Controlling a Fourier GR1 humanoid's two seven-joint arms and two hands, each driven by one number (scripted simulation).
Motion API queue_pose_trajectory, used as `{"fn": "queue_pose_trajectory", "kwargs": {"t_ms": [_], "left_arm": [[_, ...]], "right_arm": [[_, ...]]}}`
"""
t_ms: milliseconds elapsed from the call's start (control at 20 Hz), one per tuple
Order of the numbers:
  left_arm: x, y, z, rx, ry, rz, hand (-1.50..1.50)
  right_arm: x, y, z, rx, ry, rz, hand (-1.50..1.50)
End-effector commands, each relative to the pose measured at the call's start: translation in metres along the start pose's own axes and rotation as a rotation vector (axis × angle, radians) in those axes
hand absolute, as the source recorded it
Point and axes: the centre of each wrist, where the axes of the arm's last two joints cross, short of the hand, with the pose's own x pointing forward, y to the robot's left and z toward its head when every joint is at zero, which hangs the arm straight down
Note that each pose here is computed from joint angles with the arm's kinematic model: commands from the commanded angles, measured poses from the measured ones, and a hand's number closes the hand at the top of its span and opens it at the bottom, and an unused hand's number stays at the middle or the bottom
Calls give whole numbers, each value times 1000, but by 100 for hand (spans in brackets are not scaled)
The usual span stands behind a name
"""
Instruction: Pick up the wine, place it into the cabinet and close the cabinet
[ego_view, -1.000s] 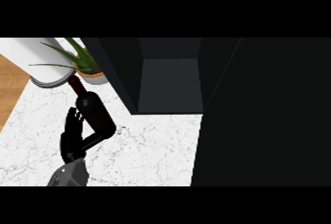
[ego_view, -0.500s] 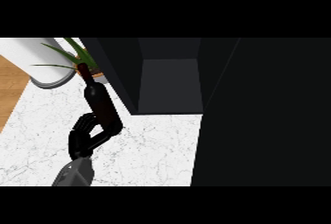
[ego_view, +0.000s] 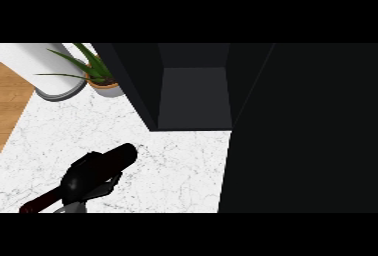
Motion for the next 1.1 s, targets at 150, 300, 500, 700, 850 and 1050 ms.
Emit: {"fn": "queue_pose_trajectory", "kwargs": {"t_ms": [150,300,500,700,850,1050], "left_arm": [[5,18,17,-80,-80,85,150],[9,-18,-1,-119,-85,97,150],[33,-22,-2,-161,-79,95,150],[61,-37,2,-197,-82,103,150],[64,-74,28,-179,-99,137,150],[110,-80,31,-177,-106,122,150]], "right_arm": [[29,15,24,20,-3,-43,-150],[25,6,14,43,-24,-36,-150],[25,16,11,30,-34,-38,-150],[20,18,8,36,-23,-22,-150],[24,9,11,28,-7,-37,-150],[19,11,14,10,-29,-41,-150]]}}
